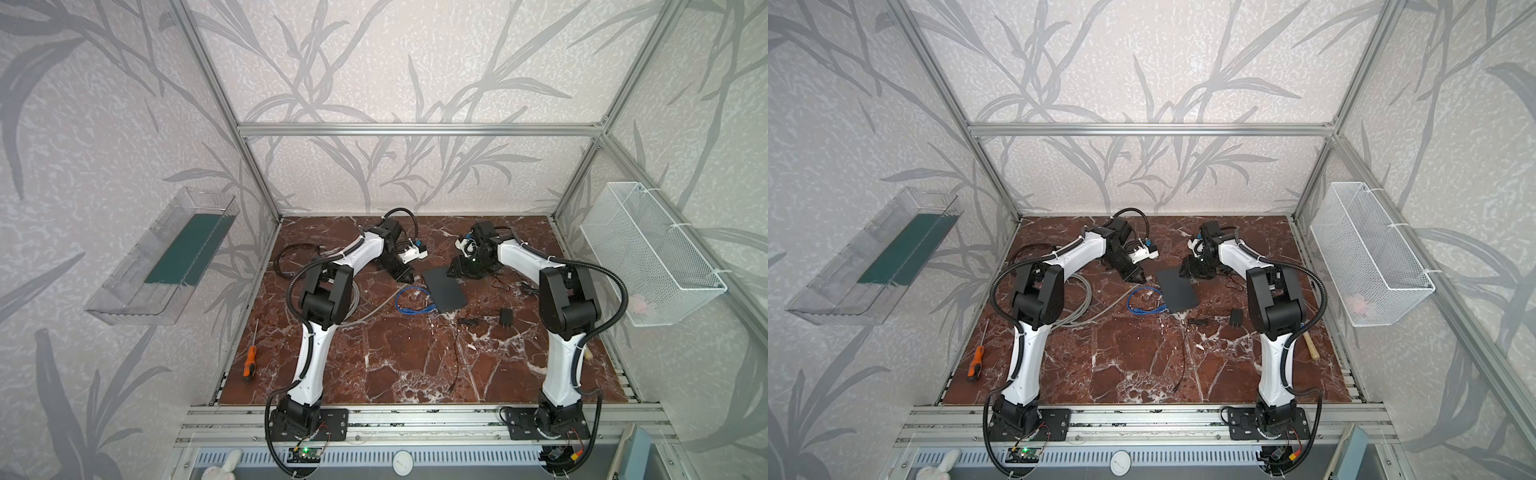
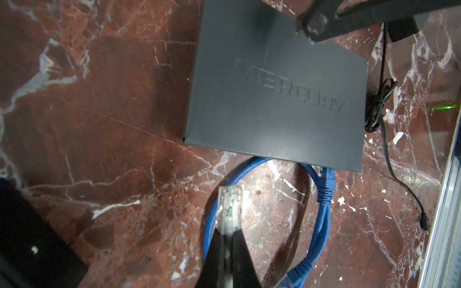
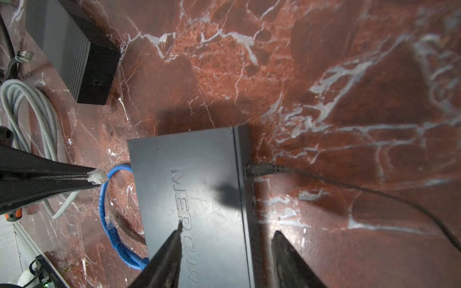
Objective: Insert the plug into the switch port
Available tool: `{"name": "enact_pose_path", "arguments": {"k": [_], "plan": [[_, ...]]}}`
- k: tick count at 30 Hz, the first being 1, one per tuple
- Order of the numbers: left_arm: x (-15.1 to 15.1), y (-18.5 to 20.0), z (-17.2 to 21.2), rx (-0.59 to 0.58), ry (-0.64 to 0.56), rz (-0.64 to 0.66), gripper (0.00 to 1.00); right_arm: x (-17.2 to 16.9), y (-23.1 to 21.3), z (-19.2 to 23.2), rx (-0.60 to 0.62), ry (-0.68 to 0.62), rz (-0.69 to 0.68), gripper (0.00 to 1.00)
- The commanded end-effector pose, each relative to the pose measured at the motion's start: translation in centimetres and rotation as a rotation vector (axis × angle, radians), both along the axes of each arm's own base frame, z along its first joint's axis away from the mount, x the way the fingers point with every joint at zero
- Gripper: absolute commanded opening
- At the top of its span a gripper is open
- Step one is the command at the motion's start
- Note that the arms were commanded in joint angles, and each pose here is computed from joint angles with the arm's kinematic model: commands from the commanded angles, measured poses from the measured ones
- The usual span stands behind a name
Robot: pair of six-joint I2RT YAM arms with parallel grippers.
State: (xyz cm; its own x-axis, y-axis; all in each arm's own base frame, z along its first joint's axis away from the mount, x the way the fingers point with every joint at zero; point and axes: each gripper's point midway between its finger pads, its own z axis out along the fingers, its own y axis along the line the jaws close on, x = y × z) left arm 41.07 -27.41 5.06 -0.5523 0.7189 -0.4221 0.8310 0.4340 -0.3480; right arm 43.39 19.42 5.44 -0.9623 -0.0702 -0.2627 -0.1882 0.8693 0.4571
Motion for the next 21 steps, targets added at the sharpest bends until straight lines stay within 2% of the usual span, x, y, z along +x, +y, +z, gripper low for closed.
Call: {"name": "enact_pose_path", "arguments": {"k": [1,12,21], "plan": [[-1.4,-0.4,-0.5,0.036,0.045,-0.061,0.04,1.5,0.5,-0.4,-0.001,-0.031,0.031,0.59],[-2.1,-2.2,-2.1,0.063,0.071,-0.112,0.04,2.3,1.0,-2.9,-0.012,0.009,0.079,0.6],[-1.4,-2.8,-2.0,0.038,0.059,-0.082,0.03,0.5,2.0,-3.9,0.01,0.052,0.15,0.59]]}}
